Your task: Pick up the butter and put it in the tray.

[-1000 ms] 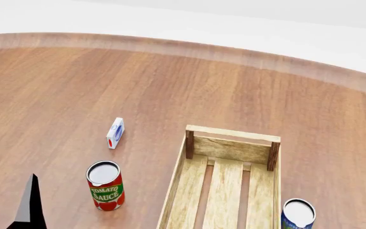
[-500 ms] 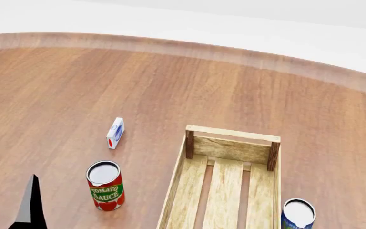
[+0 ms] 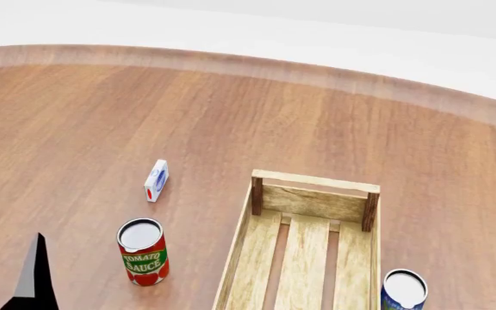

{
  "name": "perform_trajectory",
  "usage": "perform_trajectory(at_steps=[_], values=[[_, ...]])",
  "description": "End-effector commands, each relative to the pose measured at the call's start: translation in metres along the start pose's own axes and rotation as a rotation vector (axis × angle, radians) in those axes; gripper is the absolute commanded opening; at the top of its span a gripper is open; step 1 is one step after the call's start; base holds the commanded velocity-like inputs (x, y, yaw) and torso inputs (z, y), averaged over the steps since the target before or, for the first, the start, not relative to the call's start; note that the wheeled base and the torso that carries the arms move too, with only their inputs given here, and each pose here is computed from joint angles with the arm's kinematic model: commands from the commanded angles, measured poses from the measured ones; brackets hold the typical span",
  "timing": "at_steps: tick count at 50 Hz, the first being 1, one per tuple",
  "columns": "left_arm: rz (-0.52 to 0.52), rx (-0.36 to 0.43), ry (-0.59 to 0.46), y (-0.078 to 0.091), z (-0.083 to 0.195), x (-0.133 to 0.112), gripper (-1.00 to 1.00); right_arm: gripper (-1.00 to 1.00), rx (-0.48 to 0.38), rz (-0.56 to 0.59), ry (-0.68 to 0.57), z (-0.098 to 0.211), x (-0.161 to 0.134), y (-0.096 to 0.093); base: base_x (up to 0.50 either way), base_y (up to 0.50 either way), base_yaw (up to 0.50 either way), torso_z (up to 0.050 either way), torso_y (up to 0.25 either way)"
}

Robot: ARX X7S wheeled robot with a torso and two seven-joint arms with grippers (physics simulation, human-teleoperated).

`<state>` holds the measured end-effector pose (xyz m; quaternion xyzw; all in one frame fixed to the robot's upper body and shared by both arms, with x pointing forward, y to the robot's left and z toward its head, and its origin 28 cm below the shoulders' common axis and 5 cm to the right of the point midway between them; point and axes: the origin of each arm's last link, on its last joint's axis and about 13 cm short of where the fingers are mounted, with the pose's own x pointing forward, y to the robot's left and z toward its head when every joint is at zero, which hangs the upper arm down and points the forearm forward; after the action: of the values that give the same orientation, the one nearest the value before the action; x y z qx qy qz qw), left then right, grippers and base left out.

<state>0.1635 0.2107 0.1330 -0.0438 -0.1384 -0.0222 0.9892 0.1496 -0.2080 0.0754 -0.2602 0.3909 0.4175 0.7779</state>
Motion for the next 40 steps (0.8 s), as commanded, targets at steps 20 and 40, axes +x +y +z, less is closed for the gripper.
perform_trajectory(at_steps=[20,40], values=[[-0.004,-0.008,0.001,-0.001,0.001,-0.001,1.0,-1.0,-0.145,0.016,-0.005,0.033,-0.05,0.022,0.0,0.0,0.0,-0.001,0.0],[-0.01,-0.02,-0.012,-0.003,0.008,-0.003,1.0,-1.0,-0.2,0.054,-0.283,0.101,-0.147,0.025,0.0,0.0,0.0,0.0,0.0]])
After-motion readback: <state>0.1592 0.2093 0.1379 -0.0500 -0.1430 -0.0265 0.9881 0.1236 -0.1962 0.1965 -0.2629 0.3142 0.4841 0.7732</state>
